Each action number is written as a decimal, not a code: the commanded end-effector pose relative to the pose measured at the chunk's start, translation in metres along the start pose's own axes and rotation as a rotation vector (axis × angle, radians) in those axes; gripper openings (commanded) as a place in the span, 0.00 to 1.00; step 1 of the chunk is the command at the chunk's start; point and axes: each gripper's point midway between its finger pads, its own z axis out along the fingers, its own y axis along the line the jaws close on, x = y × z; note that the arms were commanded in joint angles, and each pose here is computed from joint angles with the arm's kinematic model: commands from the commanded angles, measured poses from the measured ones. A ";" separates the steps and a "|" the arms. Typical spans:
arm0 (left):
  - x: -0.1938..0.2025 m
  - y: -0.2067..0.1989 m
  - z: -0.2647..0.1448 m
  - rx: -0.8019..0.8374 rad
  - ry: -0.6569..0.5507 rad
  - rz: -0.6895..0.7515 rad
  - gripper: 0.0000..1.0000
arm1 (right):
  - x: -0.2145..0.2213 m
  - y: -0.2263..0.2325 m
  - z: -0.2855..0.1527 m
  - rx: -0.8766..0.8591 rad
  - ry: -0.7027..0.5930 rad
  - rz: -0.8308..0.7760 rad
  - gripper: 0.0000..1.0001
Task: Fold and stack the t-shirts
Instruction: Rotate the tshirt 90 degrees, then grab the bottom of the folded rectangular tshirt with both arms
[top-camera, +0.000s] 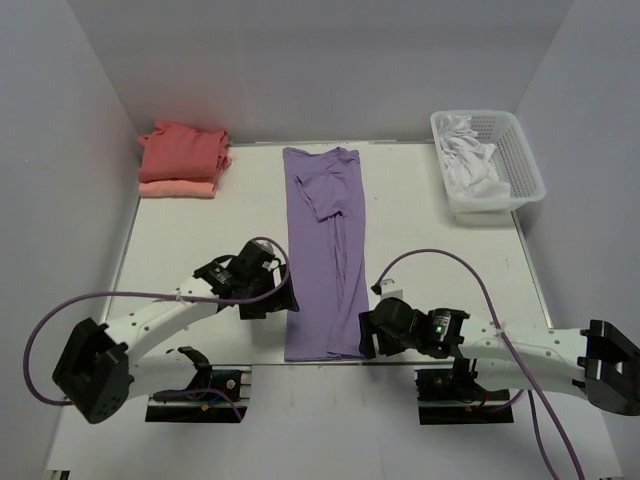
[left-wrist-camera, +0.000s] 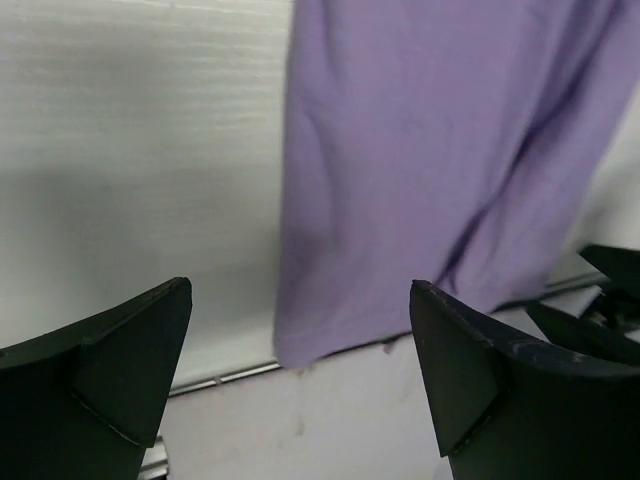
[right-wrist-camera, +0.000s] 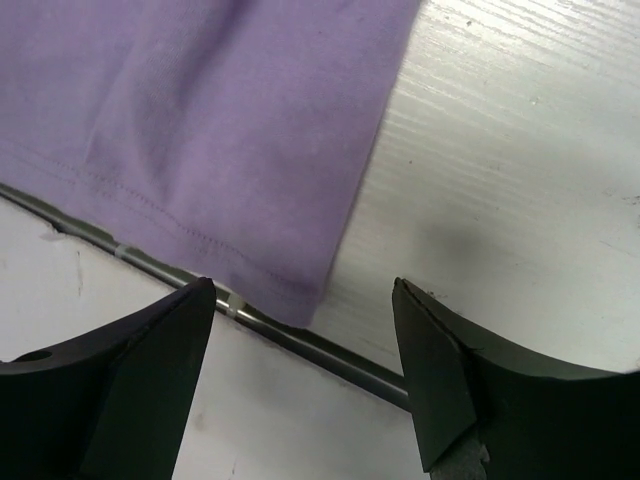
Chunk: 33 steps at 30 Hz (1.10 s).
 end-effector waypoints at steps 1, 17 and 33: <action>0.004 -0.017 -0.021 0.064 -0.017 -0.019 1.00 | -0.015 0.011 0.006 -0.014 -0.048 0.057 0.77; 0.101 0.001 -0.002 -0.063 0.270 0.039 0.91 | 0.008 0.009 0.017 0.036 0.091 0.073 0.13; 0.097 -0.007 0.012 -0.087 0.169 0.092 0.75 | 0.004 0.017 0.008 -0.114 0.017 0.053 0.00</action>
